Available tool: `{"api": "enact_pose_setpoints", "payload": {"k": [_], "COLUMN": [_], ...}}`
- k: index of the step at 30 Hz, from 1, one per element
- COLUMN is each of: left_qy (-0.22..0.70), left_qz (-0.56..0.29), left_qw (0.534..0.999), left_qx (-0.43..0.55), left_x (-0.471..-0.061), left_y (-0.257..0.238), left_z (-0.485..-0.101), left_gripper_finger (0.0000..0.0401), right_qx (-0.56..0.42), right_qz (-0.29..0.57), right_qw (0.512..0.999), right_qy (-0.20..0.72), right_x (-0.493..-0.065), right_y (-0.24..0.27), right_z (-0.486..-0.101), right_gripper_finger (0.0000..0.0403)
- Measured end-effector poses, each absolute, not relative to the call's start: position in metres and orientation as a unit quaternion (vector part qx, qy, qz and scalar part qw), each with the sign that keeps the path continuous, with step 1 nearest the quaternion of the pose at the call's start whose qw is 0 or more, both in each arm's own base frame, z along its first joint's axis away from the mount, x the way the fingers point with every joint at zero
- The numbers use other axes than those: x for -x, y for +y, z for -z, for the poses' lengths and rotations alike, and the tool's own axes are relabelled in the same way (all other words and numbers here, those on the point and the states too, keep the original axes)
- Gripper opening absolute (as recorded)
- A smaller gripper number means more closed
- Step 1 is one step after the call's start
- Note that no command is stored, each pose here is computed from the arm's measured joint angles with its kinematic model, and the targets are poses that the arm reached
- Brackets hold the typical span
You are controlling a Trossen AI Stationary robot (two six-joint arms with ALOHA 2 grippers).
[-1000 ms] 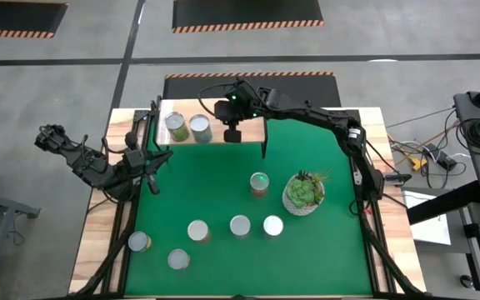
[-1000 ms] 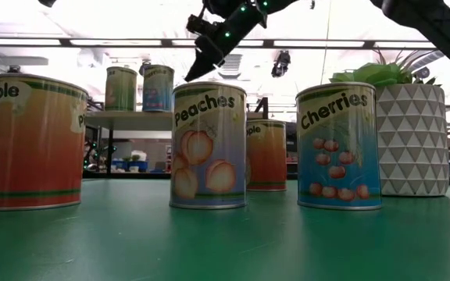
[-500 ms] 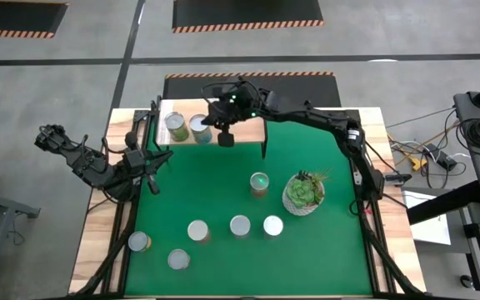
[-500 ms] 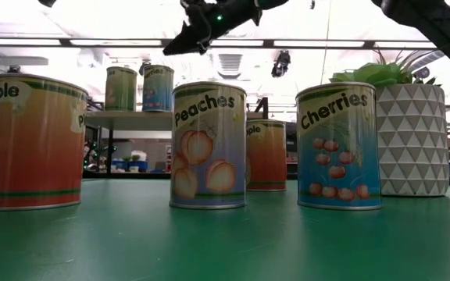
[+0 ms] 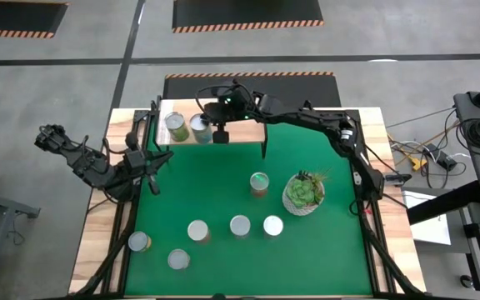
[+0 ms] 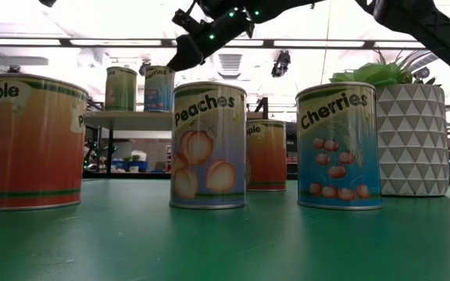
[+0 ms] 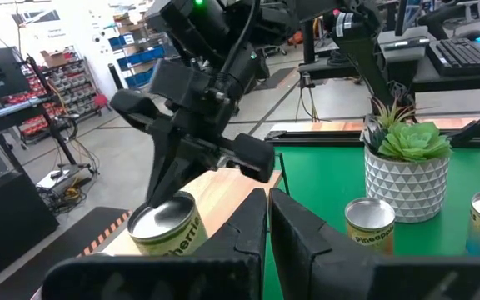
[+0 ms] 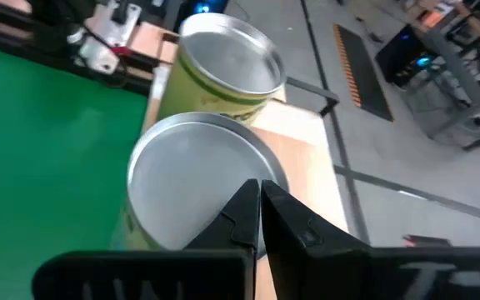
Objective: Pick and place cans onto a shelf
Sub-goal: Put the top canned cherries on the shelf
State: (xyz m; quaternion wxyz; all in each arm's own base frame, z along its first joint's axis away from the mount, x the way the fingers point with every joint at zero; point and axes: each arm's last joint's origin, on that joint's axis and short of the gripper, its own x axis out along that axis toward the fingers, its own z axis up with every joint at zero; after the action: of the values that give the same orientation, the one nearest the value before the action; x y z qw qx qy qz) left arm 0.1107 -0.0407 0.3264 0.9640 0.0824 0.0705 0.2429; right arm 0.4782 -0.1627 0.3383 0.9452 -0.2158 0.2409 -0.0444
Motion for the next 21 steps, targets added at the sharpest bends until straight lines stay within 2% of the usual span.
{"api": "enact_pose_setpoints", "payload": {"k": [12,21], "left_qy": [0.070,0.072], "left_qz": [-0.243,-0.243], "left_qw": [0.964,0.964], "left_qx": [-0.082,-0.084], "left_x": [-0.111,-0.111], "left_y": [-0.041,-0.041], "left_z": [-0.326,-0.326], "left_gripper_finger": [0.0000,0.0000], "right_qx": [0.224,0.147], "right_qz": [0.046,-0.103], "right_qw": [0.947,0.948], "right_qy": [0.226,0.265], "right_x": [-0.473,-0.468], "right_y": [-0.160,-0.130], "right_z": [-0.359,-0.355], "right_gripper_finger": [0.0009,0.0009]}}
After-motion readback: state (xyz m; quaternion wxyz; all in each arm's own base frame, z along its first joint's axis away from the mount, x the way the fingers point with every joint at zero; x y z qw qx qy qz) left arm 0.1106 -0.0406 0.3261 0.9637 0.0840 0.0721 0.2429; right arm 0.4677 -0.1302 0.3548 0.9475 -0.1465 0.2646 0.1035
